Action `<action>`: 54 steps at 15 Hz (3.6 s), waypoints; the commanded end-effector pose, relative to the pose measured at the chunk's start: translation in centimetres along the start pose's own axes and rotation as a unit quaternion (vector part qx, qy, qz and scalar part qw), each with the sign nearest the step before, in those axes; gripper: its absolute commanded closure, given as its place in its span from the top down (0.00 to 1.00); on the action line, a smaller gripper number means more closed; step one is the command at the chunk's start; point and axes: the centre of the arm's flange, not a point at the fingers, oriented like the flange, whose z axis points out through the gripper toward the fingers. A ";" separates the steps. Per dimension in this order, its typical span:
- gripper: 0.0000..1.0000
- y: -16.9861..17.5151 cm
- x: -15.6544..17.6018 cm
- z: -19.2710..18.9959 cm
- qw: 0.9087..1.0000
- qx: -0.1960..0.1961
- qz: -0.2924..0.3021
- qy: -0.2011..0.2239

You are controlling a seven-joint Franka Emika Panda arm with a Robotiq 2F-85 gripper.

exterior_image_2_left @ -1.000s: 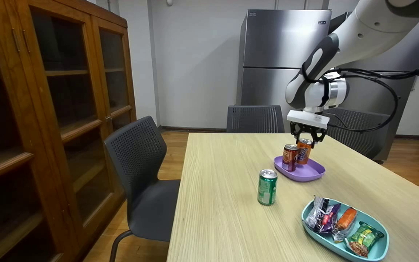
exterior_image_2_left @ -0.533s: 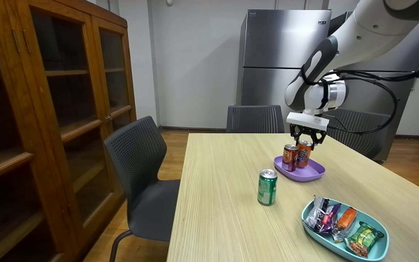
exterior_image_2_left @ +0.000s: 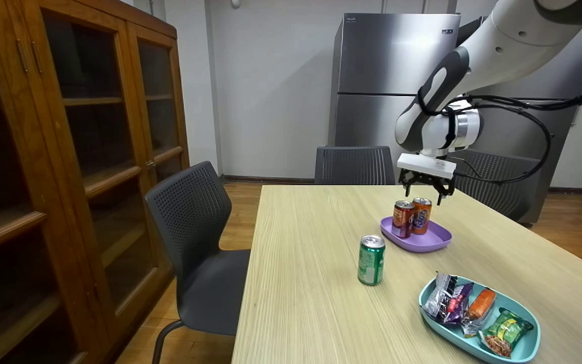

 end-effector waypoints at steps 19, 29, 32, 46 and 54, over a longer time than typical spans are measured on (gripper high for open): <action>1.00 -0.4 -13.3 -13.5 0.974 0.067 -0.218 -0.017; 1.00 -0.9 -21.8 -15.7 0.890 0.112 -0.440 -0.051; 1.00 -1.0 -23.8 -15.1 0.854 0.111 -0.502 -0.075; 1.00 -1.2 -25.5 -12.2 0.825 0.107 -0.547 -0.091; 1.00 -1.7 -26.1 -10.0 0.820 0.108 -0.553 -0.096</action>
